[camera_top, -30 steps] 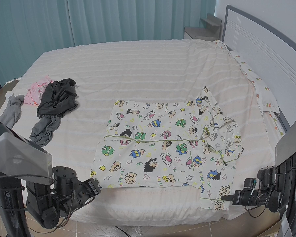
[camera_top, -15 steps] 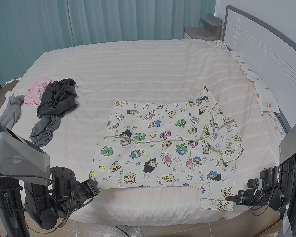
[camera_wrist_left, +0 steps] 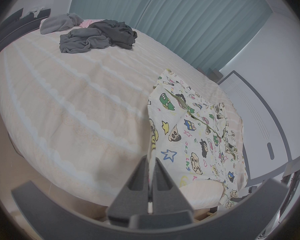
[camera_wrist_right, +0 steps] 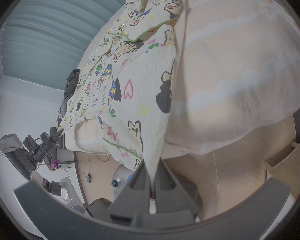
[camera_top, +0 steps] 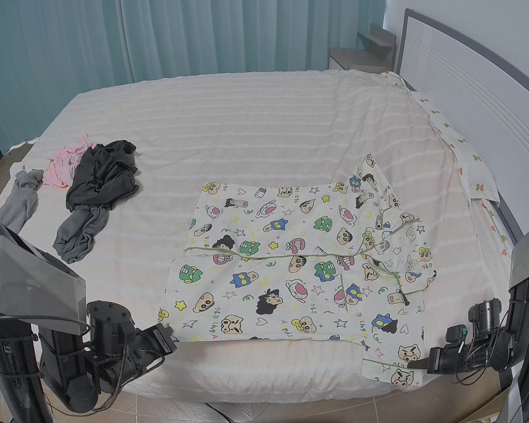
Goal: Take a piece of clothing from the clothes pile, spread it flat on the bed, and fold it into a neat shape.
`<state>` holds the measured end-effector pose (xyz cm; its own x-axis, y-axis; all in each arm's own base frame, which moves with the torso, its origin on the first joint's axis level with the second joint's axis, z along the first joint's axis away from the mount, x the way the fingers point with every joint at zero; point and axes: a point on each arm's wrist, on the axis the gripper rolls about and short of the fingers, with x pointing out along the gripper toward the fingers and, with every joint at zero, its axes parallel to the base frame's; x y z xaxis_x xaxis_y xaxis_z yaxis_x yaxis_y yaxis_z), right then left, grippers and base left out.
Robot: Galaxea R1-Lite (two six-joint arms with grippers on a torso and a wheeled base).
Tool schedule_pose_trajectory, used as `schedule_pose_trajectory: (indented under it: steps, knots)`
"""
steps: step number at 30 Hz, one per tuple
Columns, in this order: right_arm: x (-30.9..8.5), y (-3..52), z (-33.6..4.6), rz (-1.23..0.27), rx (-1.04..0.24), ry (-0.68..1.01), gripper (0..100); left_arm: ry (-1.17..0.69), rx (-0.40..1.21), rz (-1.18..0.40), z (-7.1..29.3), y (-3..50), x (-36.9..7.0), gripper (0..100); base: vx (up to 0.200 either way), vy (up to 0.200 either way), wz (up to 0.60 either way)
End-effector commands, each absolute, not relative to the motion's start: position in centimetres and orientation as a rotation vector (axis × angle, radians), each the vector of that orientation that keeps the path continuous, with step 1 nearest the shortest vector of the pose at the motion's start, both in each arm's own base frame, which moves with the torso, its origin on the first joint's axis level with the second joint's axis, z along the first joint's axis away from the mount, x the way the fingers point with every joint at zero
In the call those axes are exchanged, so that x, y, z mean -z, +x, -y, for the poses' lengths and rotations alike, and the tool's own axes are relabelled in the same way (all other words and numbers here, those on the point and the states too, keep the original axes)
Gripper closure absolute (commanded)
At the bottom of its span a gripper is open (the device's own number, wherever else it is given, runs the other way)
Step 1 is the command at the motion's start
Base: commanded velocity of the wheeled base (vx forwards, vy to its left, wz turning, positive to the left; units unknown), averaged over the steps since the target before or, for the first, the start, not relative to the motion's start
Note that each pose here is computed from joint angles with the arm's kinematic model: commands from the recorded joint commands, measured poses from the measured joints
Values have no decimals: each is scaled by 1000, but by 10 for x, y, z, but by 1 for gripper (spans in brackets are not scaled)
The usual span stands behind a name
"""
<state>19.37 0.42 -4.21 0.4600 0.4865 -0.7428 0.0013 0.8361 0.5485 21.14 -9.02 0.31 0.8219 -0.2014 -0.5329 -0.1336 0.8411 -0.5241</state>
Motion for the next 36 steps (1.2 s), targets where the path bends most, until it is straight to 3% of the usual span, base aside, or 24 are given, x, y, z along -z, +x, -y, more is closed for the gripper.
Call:
schedule_pose_trajectory:
  steps: [1,20,36]
  knots:
    - [31,188,-4,-1051,-321,517,100,-576,44,-622,90,206,-5,100,0,0,0]
    - [16,167,-3,-1148,-337,476,100,-586,39,-639,94,195,-9,100,0,0,0]
    - [2,143,-4,-1252,-353,459,100,-506,15,-817,94,167,-15,100,0,0,0]
